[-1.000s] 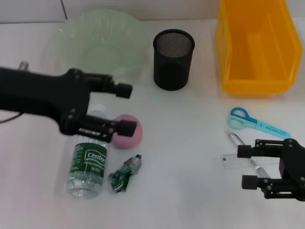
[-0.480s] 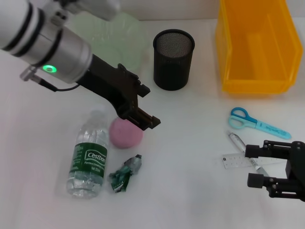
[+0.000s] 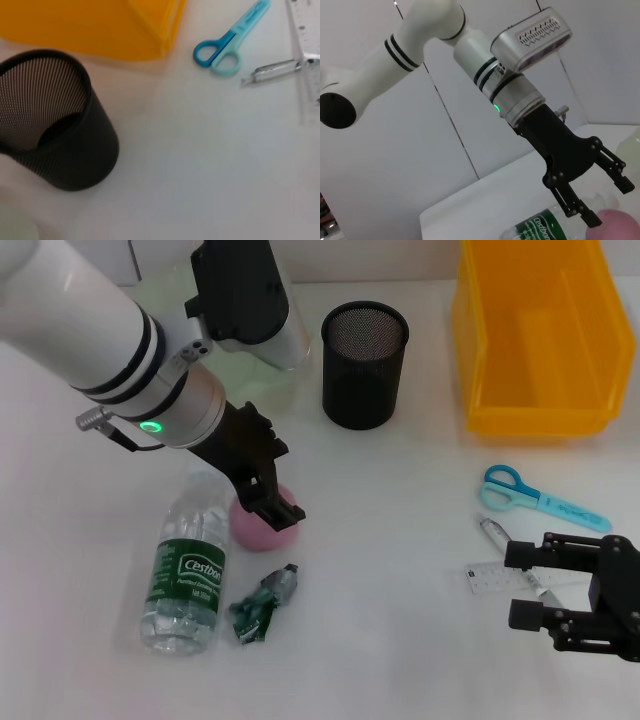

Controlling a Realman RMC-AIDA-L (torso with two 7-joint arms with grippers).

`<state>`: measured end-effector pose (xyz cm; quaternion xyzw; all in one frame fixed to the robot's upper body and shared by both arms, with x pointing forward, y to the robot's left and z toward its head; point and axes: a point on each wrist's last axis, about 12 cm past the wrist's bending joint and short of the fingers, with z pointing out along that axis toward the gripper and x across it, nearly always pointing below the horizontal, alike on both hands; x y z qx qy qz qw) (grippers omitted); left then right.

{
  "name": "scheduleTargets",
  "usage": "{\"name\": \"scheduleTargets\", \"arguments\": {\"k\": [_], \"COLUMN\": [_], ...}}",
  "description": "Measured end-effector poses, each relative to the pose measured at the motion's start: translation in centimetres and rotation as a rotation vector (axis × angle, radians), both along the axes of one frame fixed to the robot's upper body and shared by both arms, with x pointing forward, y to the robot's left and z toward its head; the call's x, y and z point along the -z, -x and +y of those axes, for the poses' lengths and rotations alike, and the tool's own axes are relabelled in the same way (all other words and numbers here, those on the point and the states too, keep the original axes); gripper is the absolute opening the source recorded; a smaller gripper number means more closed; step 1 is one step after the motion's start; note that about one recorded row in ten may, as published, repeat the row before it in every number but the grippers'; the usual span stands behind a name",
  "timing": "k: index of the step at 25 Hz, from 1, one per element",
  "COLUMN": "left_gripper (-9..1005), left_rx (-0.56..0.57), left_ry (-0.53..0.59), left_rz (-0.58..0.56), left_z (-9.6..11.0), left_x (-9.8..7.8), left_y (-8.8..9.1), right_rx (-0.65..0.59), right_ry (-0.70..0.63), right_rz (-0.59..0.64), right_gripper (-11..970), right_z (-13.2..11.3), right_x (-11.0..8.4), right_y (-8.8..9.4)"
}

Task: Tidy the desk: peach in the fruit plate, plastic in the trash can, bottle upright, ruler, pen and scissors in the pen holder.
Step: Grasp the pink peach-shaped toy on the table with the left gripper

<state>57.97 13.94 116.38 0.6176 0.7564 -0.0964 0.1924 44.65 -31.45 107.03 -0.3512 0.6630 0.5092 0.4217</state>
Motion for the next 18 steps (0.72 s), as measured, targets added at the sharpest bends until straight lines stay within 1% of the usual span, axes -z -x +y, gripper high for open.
{"name": "scheduleTargets", "arguments": {"k": [3, 6, 7, 10, 14, 18], "left_gripper": [840, 797, 782, 739, 681, 598], "left_rx": [-0.008, -0.008, -0.01, -0.007, -0.007, -0.006], "left_ry": [-0.005, -0.013, -0.02, -0.028, -0.029, -0.027], "left_rz": [0.008, 0.016, 0.026, 0.032, 0.029, 0.022], "left_z": [0.2, 0.3, 0.4, 0.4, 0.3, 0.3], "left_x": [0.5, 0.9, 1.4, 1.7, 2.0, 2.1], "left_y": [0.0, 0.0, 0.0, 0.1, 0.0, -0.1], "right_rx": [0.001, 0.002, 0.003, 0.006, 0.005, 0.003], "right_ry": [-0.002, -0.004, -0.005, -0.016, -0.017, -0.016], "right_rz": [0.001, -0.002, -0.003, -0.005, -0.007, -0.01], "right_gripper": [695, 696, 696, 696, 696, 695], "right_z": [0.1, 0.1, 0.1, 0.3, 0.3, 0.3], "right_x": [0.0, 0.0, 0.0, -0.1, -0.1, -0.2], "right_y": [0.0, -0.1, -0.1, -0.4, -0.4, -0.5]}}
